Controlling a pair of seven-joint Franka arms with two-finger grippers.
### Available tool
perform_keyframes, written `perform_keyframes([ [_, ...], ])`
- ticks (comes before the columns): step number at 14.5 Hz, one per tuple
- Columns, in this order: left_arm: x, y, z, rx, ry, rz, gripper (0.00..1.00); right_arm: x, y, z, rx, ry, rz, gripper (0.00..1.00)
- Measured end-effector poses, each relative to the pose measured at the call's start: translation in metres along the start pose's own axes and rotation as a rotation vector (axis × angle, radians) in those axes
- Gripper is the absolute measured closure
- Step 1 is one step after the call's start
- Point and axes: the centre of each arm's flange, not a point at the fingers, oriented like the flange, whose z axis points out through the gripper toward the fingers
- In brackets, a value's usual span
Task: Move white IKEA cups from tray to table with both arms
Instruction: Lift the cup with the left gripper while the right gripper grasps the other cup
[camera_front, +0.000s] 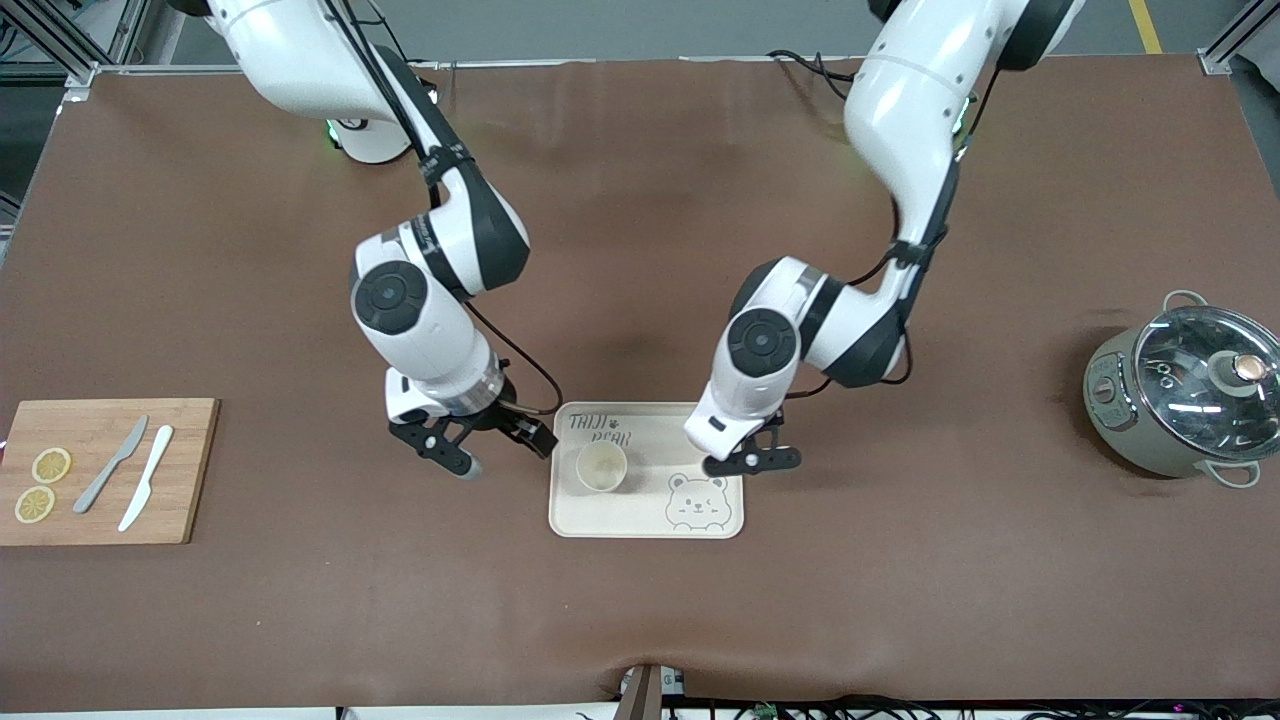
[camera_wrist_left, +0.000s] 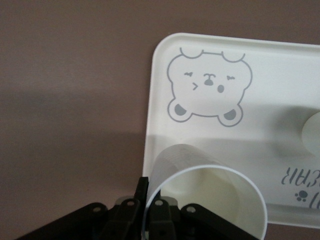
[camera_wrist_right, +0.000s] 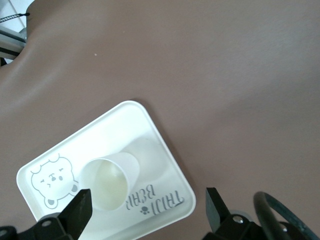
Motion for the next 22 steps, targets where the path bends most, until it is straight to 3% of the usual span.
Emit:
perform_keyframes([
  [6, -0.034, -0.106, -0.084, -0.008, -0.022, 0.042, 0.96, -0.006, -0.014, 0.014, 0.011, 0.007, 0.001, 0.0],
  [10, -0.061, -0.182, -0.112, -0.061, -0.05, 0.1, 0.96, -0.019, -0.019, 0.043, 0.014, 0.012, -0.017, 0.0],
  [16, -0.114, -0.306, -0.088, -0.091, -0.035, 0.188, 0.96, -0.032, -0.021, 0.086, 0.023, 0.024, -0.028, 0.0],
  [22, -0.145, -0.327, -0.025, -0.083, 0.03, 0.228, 0.96, -0.043, -0.02, 0.118, 0.03, 0.033, -0.04, 0.0],
])
